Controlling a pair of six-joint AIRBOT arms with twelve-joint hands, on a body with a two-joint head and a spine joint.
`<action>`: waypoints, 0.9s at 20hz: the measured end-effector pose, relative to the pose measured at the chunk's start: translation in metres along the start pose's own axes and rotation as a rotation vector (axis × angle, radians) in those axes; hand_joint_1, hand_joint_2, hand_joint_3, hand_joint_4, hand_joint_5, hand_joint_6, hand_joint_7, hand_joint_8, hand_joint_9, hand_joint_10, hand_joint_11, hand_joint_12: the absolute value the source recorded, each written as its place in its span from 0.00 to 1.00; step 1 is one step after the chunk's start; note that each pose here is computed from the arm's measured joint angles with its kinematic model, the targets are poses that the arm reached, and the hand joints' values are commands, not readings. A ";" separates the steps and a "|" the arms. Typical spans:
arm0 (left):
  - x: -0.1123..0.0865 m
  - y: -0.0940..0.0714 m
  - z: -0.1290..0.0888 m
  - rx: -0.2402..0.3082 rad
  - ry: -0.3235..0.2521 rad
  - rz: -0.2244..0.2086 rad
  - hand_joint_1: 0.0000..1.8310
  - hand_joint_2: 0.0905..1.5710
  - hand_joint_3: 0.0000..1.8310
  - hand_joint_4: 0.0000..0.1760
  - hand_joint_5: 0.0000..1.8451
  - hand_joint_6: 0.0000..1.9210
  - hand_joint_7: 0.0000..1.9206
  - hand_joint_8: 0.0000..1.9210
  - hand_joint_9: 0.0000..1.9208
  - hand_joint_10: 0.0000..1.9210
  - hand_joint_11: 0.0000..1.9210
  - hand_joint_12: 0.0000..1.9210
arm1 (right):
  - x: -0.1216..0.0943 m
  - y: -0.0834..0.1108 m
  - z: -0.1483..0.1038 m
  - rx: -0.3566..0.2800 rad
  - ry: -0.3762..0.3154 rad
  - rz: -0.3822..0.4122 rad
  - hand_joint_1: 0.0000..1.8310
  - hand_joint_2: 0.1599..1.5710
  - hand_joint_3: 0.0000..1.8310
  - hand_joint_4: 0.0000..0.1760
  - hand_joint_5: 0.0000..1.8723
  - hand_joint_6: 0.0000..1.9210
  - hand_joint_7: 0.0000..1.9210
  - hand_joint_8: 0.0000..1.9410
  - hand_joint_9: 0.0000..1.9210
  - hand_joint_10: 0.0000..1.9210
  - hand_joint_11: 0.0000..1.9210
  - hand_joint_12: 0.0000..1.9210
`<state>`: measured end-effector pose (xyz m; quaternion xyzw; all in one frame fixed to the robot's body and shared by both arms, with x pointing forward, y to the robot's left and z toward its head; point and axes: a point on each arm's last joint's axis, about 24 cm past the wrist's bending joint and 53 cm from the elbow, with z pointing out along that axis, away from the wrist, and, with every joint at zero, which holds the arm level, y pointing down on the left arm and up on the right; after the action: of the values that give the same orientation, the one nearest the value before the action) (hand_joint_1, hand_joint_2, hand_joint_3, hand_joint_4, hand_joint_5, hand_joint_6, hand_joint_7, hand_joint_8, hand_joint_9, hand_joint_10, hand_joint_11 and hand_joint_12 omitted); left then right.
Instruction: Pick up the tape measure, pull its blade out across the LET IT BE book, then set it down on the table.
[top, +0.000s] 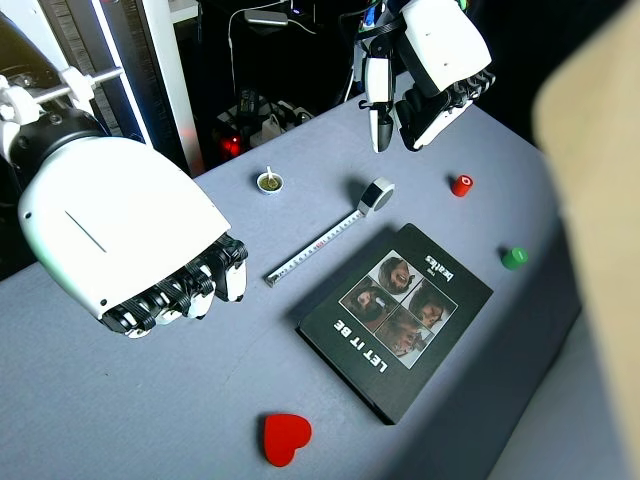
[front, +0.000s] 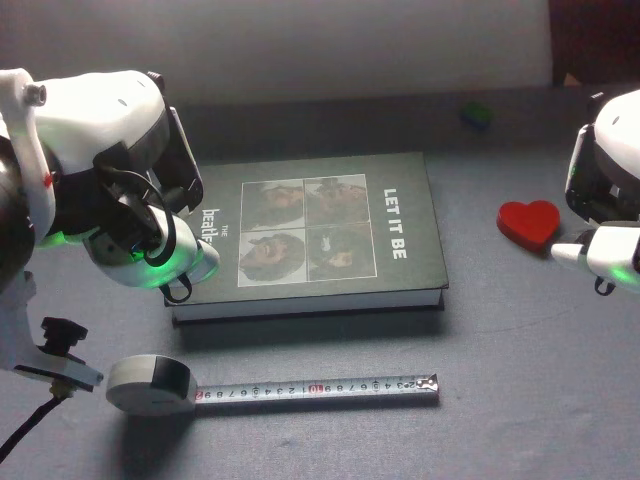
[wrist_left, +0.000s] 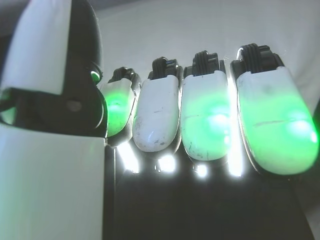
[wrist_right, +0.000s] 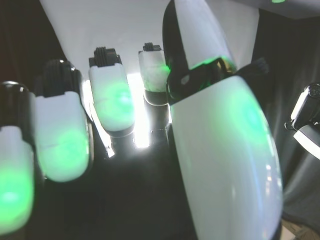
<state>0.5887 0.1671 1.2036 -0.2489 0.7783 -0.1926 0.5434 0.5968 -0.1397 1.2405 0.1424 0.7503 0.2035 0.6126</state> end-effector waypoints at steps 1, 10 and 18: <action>0.000 0.000 0.000 0.000 -0.001 0.003 0.03 0.70 0.02 0.39 0.08 0.01 0.08 0.01 0.08 0.02 0.00 0.31 | 0.000 0.001 0.000 -0.003 0.002 0.000 0.00 0.66 0.03 0.35 0.00 0.00 0.00 0.00 0.00 0.00 0.00 0.06; 0.002 0.000 -0.001 0.000 0.009 0.002 0.05 0.70 0.00 0.38 0.09 0.00 0.09 0.00 0.09 0.01 0.00 0.27 | 0.007 0.007 -0.002 -0.029 0.024 -0.007 0.00 0.67 0.00 0.31 0.00 0.00 0.00 0.00 0.00 0.00 0.00 0.07; -0.013 -0.002 0.012 0.027 -0.002 0.043 0.10 0.66 0.00 0.03 0.06 0.00 0.07 0.00 0.07 0.00 0.00 0.23 | 0.005 0.021 -0.005 -0.096 -0.004 0.008 0.00 0.68 0.00 0.30 0.00 0.00 0.00 0.00 0.00 0.00 0.00 0.06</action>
<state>0.6043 0.1725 1.2102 -0.2251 0.7803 -0.1910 0.5514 0.5900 -0.1198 1.2470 0.1161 0.7381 0.2413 0.6193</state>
